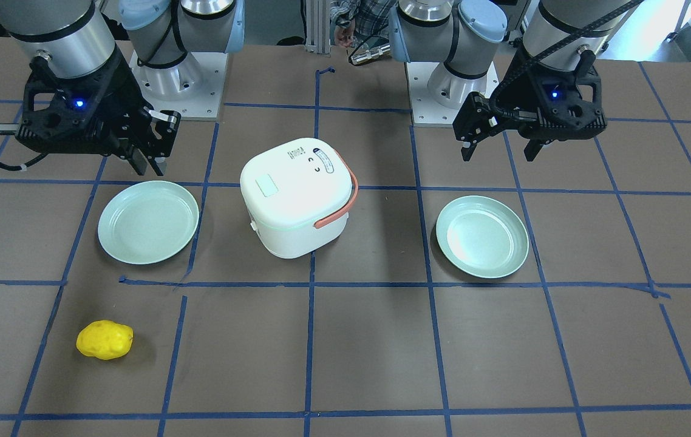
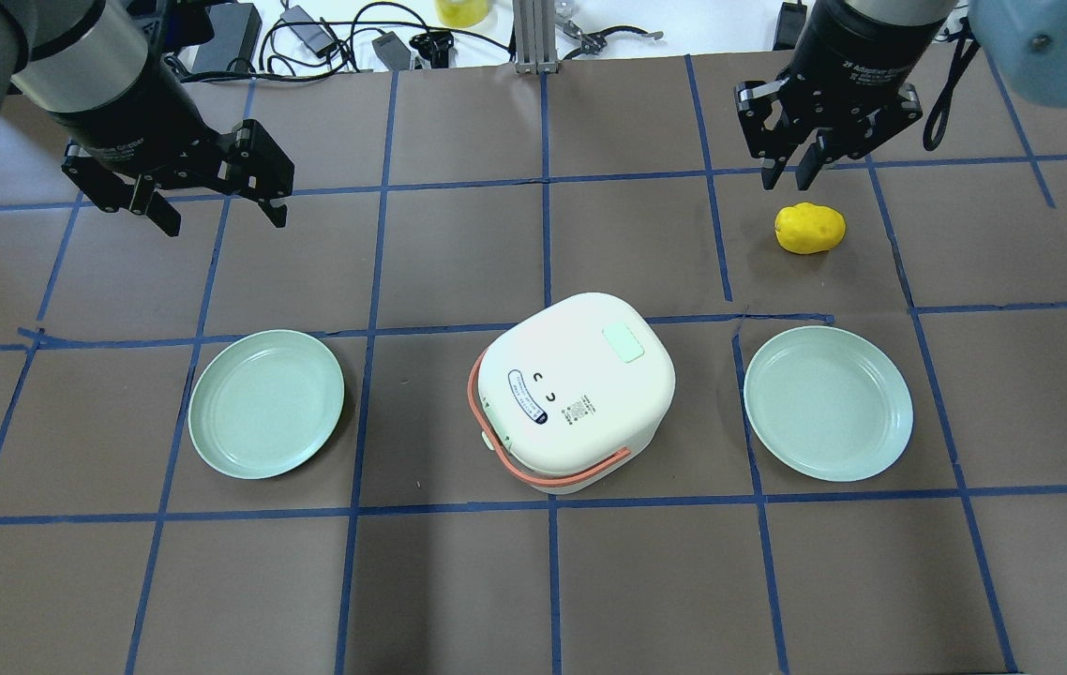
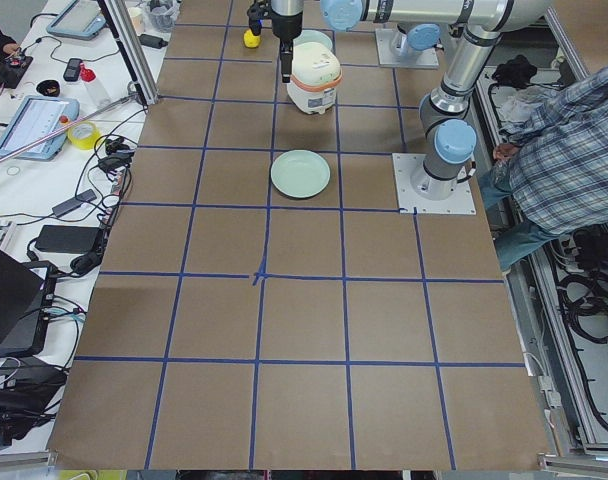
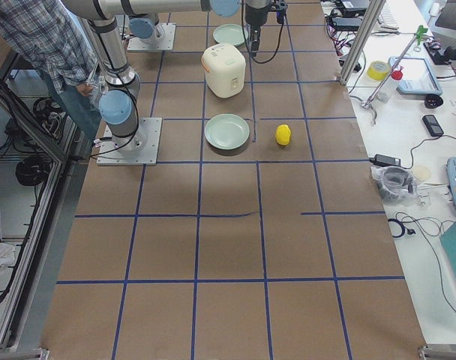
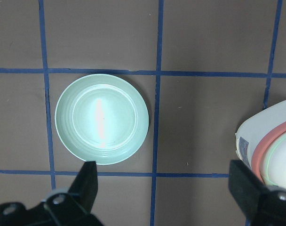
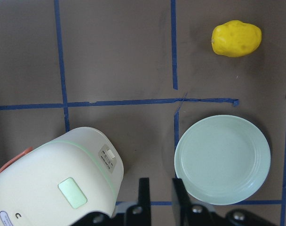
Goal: Press rice cooker button
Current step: 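Move the right gripper over the rice cooker's green lid button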
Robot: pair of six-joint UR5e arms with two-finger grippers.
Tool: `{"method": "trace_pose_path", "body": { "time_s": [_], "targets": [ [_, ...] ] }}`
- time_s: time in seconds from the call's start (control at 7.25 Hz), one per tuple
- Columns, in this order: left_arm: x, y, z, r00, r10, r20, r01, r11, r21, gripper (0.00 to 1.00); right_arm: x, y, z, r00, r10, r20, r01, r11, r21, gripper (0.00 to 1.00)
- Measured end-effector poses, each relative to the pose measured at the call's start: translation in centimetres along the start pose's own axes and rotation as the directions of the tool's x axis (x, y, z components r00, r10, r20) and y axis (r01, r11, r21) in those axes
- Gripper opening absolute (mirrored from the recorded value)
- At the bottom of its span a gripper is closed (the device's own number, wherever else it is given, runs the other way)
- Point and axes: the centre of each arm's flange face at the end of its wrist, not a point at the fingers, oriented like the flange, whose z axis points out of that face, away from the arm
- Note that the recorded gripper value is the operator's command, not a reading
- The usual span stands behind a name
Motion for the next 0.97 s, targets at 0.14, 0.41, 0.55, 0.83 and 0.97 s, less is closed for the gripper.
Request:
{"method": "trace_pose_path", "body": {
  "time_s": [0.14, 0.41, 0.55, 0.83, 0.97],
  "targets": [
    [0.0, 0.0, 0.0, 1.0, 0.0, 0.0, 0.0, 1.0, 0.0, 1.0, -1.3, 0.4, 0.6, 1.0, 0.0, 0.011, 0.0, 1.0, -0.013, 0.0],
    [0.0, 0.0, 0.0, 1.0, 0.0, 0.0, 0.0, 1.0, 0.0, 1.0, -4.6, 1.4, 2.4, 1.0, -0.013, 0.016, 0.014, 0.999, -0.048, 0.0],
    [0.0, 0.0, 0.0, 1.0, 0.0, 0.0, 0.0, 1.0, 0.0, 1.0, -5.9, 1.9, 3.8, 0.999, -0.028, 0.025, 0.029, 0.997, -0.07, 0.0],
    [0.0, 0.0, 0.0, 1.0, 0.0, 0.0, 0.0, 1.0, 0.0, 1.0, -8.5, 2.9, 7.1, 0.998, -0.044, 0.037, 0.047, 0.995, -0.089, 0.0],
    [0.0, 0.0, 0.0, 1.0, 0.0, 0.0, 0.0, 1.0, 0.001, 1.0, -9.6, 3.4, 8.6, 0.998, -0.054, 0.037, 0.057, 0.994, -0.094, 0.0]
  ]
}}
